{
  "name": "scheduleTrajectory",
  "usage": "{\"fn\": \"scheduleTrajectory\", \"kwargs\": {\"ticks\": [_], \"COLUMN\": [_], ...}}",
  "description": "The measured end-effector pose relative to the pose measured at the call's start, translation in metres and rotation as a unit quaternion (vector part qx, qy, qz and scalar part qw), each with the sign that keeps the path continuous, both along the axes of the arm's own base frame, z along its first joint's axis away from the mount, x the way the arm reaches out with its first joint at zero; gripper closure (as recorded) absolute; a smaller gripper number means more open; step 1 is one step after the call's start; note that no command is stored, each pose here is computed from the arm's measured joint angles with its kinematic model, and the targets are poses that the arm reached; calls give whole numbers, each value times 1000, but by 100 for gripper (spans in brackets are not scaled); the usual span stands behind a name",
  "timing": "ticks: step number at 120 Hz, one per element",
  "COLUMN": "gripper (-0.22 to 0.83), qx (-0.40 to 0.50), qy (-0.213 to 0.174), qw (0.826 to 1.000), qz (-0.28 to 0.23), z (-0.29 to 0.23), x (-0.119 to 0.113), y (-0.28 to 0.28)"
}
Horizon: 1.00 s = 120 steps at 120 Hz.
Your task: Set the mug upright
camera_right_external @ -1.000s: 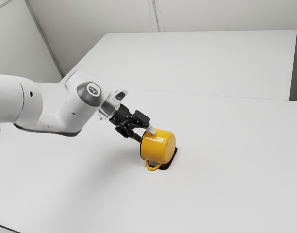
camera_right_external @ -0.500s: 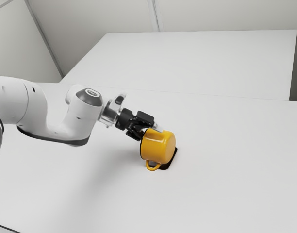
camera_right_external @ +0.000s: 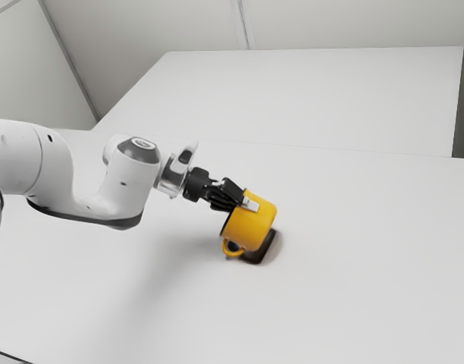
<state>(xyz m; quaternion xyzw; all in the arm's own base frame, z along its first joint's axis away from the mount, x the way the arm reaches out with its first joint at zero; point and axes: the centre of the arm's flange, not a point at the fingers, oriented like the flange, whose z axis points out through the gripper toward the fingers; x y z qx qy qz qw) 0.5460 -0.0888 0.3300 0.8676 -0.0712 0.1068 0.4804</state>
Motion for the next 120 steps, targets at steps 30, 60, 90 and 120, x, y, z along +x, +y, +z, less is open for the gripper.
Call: {"fn": "scheduleTrajectory", "kwargs": {"ticks": [30,60,90,120], "gripper": [76,78,78,78], "qx": [27,186,354,467], "qy": [-63,-101,-43,24], "qw": [997,970,920,874], "qz": [-29,-120,-162,-133], "z": [52,112,128,122], "x": [0,9,3,-24], "y": [-4,-1,11,26]}}
